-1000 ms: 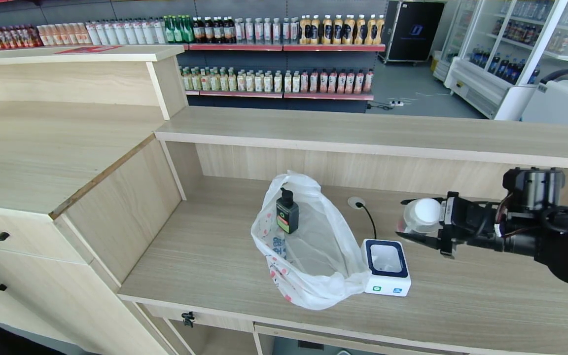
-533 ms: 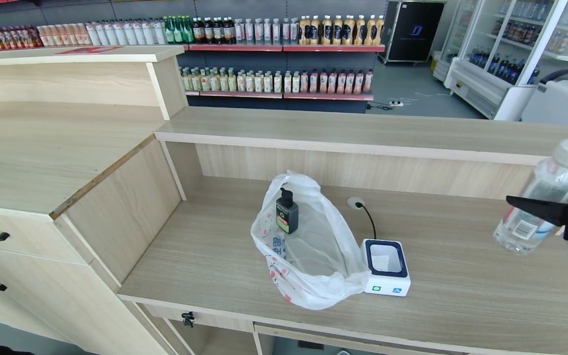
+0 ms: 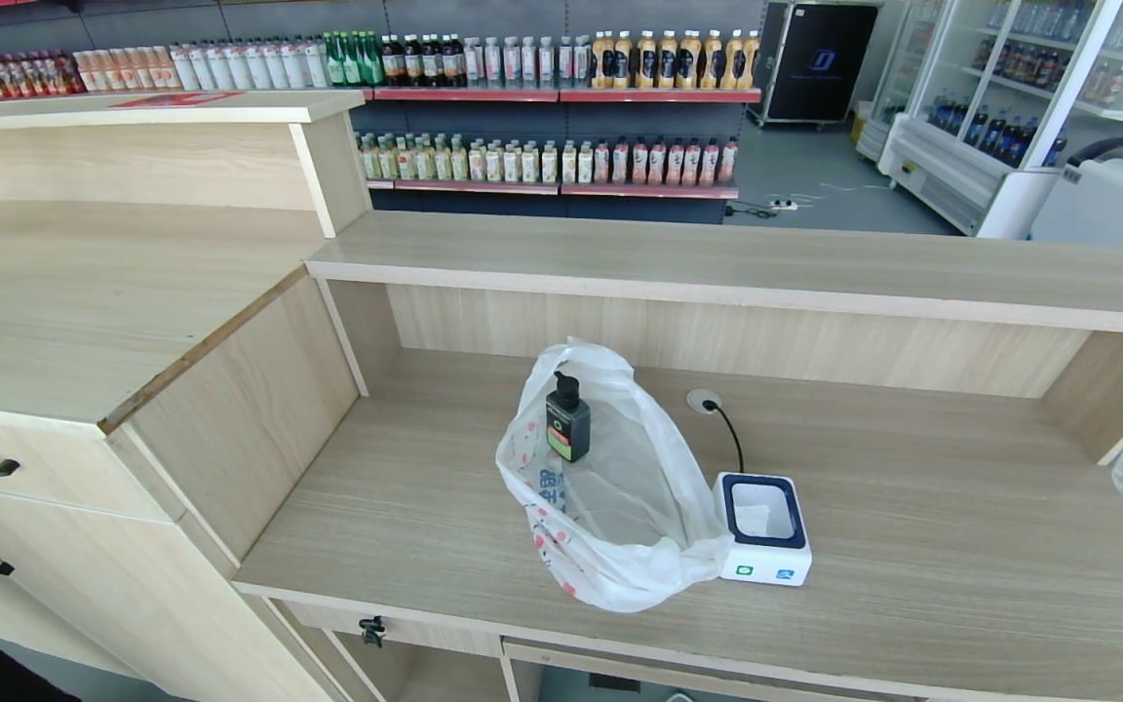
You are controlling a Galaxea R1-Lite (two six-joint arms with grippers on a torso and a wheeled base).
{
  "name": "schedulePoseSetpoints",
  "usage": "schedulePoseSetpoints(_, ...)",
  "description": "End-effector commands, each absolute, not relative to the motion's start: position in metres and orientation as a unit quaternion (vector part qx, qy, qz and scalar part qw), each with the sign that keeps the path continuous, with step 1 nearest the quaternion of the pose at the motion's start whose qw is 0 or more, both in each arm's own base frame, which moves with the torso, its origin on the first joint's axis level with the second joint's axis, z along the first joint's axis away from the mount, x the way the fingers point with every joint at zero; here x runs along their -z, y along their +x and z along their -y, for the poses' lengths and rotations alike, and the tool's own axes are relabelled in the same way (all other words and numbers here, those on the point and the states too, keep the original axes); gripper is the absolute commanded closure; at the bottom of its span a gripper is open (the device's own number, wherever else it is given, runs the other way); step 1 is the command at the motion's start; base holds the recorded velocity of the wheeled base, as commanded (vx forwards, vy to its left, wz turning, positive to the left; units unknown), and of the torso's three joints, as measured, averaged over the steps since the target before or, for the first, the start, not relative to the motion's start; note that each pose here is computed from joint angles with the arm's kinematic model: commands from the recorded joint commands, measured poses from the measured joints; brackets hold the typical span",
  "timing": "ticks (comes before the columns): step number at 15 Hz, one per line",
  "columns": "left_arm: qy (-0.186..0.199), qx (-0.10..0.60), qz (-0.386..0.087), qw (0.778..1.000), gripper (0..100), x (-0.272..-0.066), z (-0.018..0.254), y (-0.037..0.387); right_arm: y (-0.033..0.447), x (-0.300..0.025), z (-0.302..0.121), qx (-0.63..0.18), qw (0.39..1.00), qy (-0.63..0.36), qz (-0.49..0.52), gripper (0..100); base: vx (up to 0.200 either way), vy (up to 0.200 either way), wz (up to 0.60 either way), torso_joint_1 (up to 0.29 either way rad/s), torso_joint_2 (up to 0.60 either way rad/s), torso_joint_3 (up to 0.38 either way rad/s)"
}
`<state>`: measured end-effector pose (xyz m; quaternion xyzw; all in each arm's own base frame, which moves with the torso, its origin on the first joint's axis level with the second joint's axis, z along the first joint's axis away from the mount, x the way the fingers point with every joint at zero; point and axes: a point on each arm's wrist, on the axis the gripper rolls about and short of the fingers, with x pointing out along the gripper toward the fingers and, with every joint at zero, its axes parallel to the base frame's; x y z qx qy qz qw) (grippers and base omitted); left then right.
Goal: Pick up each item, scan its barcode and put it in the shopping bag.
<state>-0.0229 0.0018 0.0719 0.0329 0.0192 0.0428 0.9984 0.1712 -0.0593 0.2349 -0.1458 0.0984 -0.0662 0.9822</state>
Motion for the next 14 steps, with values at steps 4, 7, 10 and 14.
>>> schedulePoseSetpoints(4, 0.033, -0.043, -0.019, 0.998, 0, -0.072, -0.002, -0.023, 0.163, -0.241, 0.032, 0.028, 0.986, -0.147, -0.070, 100, 0.000, 0.000, 0.15, 0.001, 0.00, 0.001)
schedulePoseSetpoints(7, 0.033, -0.043, -0.019, 0.998, 0, -0.072, -0.002, -0.023, 0.155, -0.245, 0.009, -0.031, 0.987, -0.148, -0.052, 100, 0.000, 0.000, 0.60, -0.001, 0.01, 0.005)
schedulePoseSetpoints(10, 0.033, -0.043, -0.019, 0.998, 0, -0.072, -0.002, -0.023, 0.157, -0.234, -0.007, -0.088, 0.986, -0.123, -0.070, 100, 0.000, 0.000, 0.40, 0.005, 0.00, 0.003)
schedulePoseSetpoints(14, 0.033, -0.043, -0.019, 0.998, 0, -0.072, -0.002, -0.023, 0.196, -0.195, -0.017, -0.156, 0.970, -0.105, -0.153, 100, 0.000, 0.000, 0.00, 0.000, 0.00, 0.000)
